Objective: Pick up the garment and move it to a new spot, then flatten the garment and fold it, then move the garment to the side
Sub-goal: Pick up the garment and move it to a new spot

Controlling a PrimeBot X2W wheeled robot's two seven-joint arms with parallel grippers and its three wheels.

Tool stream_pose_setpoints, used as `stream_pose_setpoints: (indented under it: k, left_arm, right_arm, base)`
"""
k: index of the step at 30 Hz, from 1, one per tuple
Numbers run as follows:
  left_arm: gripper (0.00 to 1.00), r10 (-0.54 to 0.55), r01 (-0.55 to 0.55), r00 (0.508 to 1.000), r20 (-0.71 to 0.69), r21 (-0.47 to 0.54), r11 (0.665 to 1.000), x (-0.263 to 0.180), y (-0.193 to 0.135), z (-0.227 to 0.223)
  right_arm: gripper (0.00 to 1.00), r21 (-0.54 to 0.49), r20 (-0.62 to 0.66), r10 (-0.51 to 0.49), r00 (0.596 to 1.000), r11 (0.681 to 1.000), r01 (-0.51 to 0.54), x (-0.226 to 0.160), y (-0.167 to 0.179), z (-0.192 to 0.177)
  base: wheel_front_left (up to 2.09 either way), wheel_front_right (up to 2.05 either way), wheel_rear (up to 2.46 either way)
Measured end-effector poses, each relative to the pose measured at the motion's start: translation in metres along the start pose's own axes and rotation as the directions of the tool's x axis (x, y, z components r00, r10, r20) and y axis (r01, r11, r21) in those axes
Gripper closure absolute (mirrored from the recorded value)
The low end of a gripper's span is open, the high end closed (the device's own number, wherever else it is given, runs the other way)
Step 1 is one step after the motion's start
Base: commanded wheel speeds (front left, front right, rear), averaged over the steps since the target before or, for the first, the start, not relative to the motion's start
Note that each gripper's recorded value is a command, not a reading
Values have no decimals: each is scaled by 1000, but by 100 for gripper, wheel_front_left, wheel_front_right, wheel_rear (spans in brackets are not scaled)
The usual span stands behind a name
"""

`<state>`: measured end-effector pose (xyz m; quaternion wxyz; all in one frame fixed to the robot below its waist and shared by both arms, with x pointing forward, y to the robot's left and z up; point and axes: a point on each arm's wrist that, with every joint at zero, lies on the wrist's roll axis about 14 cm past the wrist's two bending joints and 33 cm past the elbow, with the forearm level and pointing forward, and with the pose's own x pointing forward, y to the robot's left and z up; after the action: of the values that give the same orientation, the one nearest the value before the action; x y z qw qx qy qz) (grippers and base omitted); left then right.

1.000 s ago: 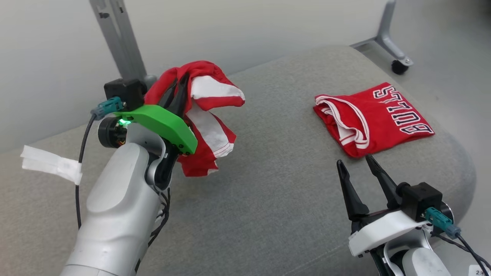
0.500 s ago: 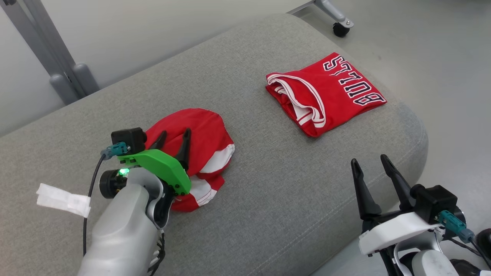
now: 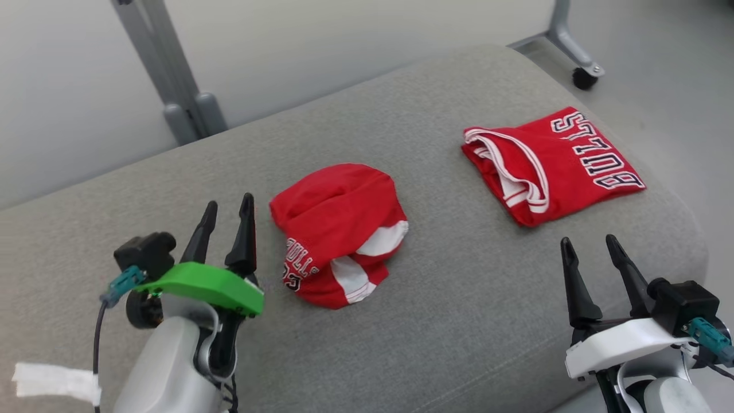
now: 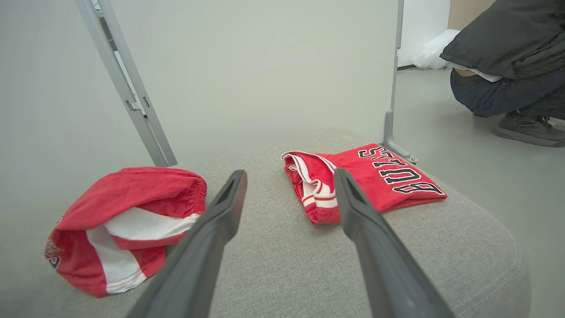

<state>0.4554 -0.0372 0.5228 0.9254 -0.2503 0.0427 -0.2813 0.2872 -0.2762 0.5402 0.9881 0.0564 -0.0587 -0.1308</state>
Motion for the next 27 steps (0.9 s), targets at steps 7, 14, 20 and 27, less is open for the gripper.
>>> stream_pose_setpoints:
  k: [7,14,20,27]
  left_arm:
    - [0,136,-150,980,149,87,985,-70,41,34]
    - [0,284,-312,937,206,120,943,-133,76,40]
    - [0,363,-403,904,225,169,900,-172,94,41]
    - [0,429,-473,870,244,169,865,-202,107,42]
  right_arm:
    - [0,14,-18,91,996,996,-91,14,28,-10]
    - [0,14,-46,219,975,976,-219,28,70,-23]
    - [0,-2,-82,307,948,951,-308,34,96,-36]
    - [0,4,-110,364,925,931,-366,33,116,-46]
  base:
    - [0,0,0]
    - [0,0,0]
    - [0,0,0]
    - [0,0,0]
